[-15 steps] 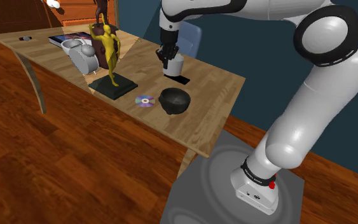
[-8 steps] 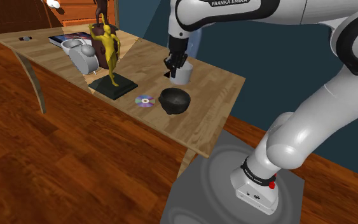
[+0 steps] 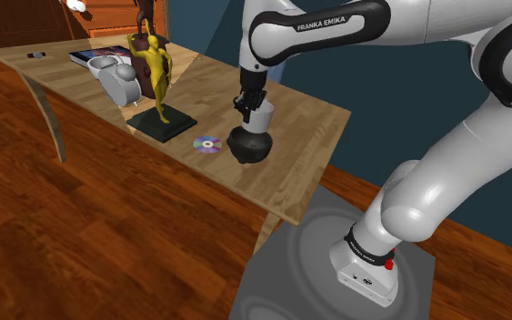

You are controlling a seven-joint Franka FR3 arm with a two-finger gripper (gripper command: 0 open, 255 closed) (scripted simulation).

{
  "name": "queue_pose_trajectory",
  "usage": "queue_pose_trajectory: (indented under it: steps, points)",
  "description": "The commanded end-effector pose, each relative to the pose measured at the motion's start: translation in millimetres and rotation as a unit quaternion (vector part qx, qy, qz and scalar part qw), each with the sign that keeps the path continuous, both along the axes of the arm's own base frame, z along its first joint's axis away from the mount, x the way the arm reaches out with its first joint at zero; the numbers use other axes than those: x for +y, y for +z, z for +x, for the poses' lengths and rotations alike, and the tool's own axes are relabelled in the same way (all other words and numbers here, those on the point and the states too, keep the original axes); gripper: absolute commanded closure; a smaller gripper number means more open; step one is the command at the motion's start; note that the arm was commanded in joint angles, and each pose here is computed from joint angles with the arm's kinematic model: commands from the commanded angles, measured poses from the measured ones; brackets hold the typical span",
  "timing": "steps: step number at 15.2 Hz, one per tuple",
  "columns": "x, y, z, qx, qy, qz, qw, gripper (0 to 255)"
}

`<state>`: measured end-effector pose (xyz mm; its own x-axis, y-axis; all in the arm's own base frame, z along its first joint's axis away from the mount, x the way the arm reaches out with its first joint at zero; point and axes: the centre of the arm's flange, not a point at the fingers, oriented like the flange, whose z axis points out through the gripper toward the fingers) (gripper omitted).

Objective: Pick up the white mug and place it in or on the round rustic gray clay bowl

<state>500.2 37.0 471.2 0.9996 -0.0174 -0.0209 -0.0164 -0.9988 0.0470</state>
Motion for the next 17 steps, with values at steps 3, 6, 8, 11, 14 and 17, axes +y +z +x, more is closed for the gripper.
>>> queue_pose_trajectory:
  steps: [3, 6, 8, 11, 14, 17]
  points:
    - [0.1, -21.2, -0.7, 0.0, 0.0, 0.0, 1.0, 255]
    - [0.0, -33.8, -0.7, 0.0, 0.0, 0.0, 1.0, 255]
    - [0.1, -33.9, -0.7, 0.0, 0.0, 0.0, 1.0, 255]
    - [0.1, -33.9, -0.7, 0.0, 0.0, 0.0, 1.0, 255]
    - [0.1, -33.9, -0.7, 0.0, 0.0, 0.0, 1.0, 0]
    - [0.1, -33.9, -0.6, 0.0, 0.0, 0.0, 1.0, 0]
